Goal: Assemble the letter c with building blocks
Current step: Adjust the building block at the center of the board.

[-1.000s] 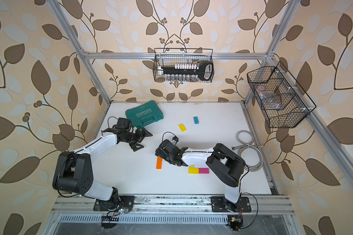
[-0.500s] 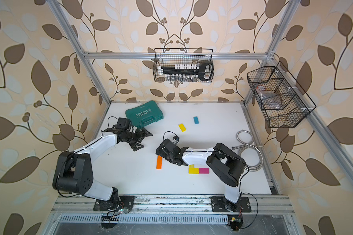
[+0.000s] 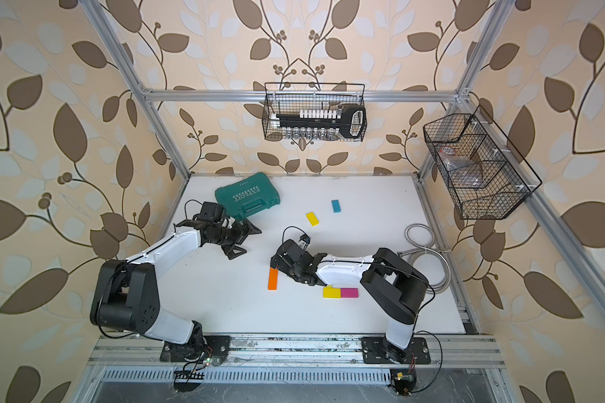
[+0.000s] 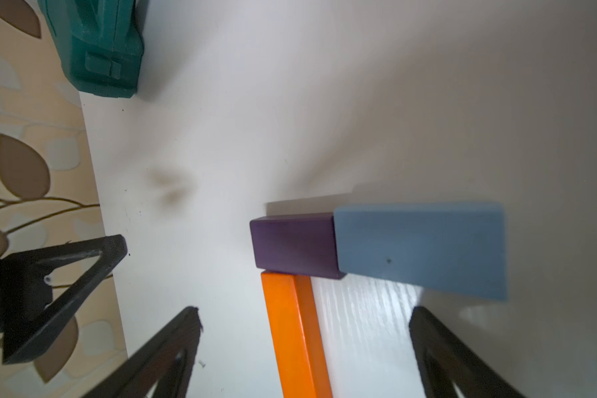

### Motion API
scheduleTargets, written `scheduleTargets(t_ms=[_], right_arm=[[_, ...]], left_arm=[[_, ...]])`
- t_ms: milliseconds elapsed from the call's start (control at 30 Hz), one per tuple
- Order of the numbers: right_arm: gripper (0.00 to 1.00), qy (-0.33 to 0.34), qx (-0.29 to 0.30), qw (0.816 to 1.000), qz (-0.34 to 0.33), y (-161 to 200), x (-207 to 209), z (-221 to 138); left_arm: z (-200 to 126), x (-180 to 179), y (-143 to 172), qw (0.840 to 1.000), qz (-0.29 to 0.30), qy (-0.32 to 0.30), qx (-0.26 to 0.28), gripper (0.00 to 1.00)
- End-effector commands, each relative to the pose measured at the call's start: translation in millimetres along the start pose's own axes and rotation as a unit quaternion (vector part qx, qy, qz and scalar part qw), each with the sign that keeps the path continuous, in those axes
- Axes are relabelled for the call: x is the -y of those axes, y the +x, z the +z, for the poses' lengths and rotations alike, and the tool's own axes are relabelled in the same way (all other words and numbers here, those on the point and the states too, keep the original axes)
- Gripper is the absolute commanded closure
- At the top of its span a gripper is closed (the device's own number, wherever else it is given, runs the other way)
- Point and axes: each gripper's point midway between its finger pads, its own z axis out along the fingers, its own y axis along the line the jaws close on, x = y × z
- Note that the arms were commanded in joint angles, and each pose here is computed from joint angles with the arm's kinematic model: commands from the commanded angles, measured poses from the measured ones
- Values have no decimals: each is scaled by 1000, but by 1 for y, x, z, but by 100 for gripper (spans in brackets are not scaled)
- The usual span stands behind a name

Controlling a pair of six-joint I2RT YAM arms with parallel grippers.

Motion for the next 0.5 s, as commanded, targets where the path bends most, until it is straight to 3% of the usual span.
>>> scheduleTargets(t_ms=[0,200,467], right_arm=[[7,22,8,999,-29,-20,4,-25],[7,45,-7,999,-27,-53,24,-33],[6,40,-63,997,-22,-43,31,-11]], left_arm=[[-14,17,-3,999,33,19,4,1],[-11,20,-4,999,37,21,-7,1],[-5,12,-3,999,30,12,-11,1]])
